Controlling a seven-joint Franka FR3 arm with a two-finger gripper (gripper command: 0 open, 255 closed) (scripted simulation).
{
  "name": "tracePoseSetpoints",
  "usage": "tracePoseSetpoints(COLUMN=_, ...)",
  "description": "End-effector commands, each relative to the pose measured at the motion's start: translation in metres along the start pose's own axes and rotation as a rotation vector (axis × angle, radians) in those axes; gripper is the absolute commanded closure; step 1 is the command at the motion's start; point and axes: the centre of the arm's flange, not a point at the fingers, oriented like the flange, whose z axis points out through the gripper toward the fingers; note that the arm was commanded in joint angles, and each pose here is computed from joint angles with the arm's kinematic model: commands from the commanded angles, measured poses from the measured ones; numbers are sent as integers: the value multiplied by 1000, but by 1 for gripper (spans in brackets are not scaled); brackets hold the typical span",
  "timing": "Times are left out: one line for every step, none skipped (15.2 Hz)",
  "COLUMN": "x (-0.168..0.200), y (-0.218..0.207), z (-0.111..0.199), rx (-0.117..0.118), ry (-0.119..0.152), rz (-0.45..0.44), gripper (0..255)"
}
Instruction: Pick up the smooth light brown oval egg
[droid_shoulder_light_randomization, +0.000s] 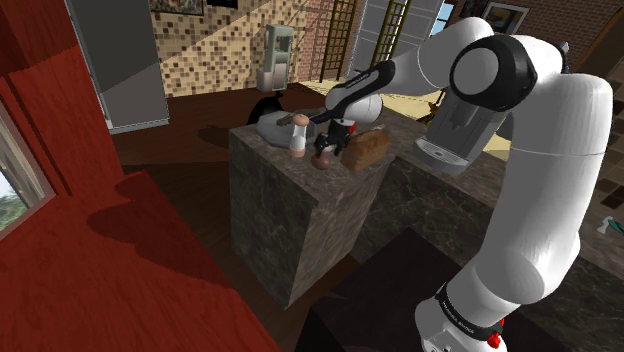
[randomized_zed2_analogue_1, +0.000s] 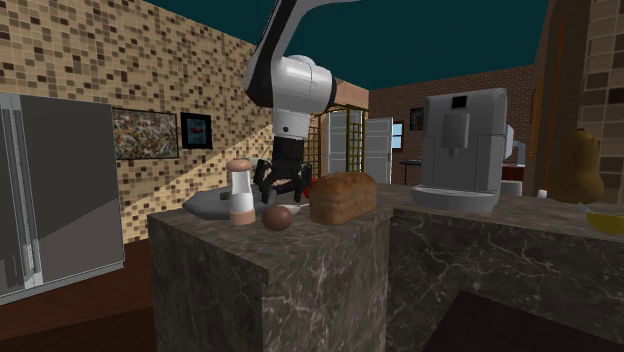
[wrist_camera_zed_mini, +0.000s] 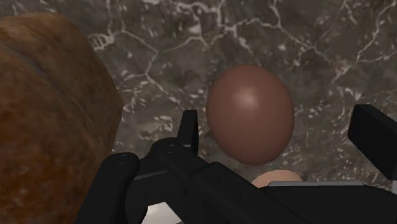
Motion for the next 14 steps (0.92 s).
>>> tracePoseSetpoints(x=7, y=3, z=14, rx=3, ry=6, rz=4, gripper=0)
tracePoseSetpoints(x=7, y=4, z=19, rx=3, ry=6, rz=4, gripper=0)
tracePoseSetpoints(x=6, y=4, z=25, rx=3, ry=6, rz=4, gripper=0)
tracePoseSetpoints(x=6, y=5, z=30, rx=3, ry=6, rz=4, gripper=0)
tracePoseSetpoints(x=5, y=6, z=35, rx=3, ry=6, rz=4, gripper=0)
tracePoseSetpoints(x=5, y=6, z=40, rx=3, ry=6, rz=4, gripper=0)
tracePoseSetpoints(x=4, y=7, z=46, rx=3, ry=6, rz=4, gripper=0)
tracePoseSetpoints(x=4, y=7, z=49, rx=3, ry=6, rz=4, gripper=0)
tracePoseSetpoints(x=4, y=7, z=49, rx=3, ry=6, rz=4, gripper=0)
tracePoseSetpoints(x=4, y=7, z=48, rx=3, ry=6, rz=4, gripper=255)
tracePoseSetpoints(x=4, y=7, z=48, rx=3, ry=6, rz=4, gripper=255)
tracePoseSetpoints(x=4, y=6, z=48, rx=3, ry=6, rz=4, gripper=255)
tracePoseSetpoints(x=4, y=6, z=48, rx=3, ry=6, rz=4, gripper=255)
tracePoseSetpoints(x=4, y=6, z=48, rx=3, ry=6, rz=4, gripper=255)
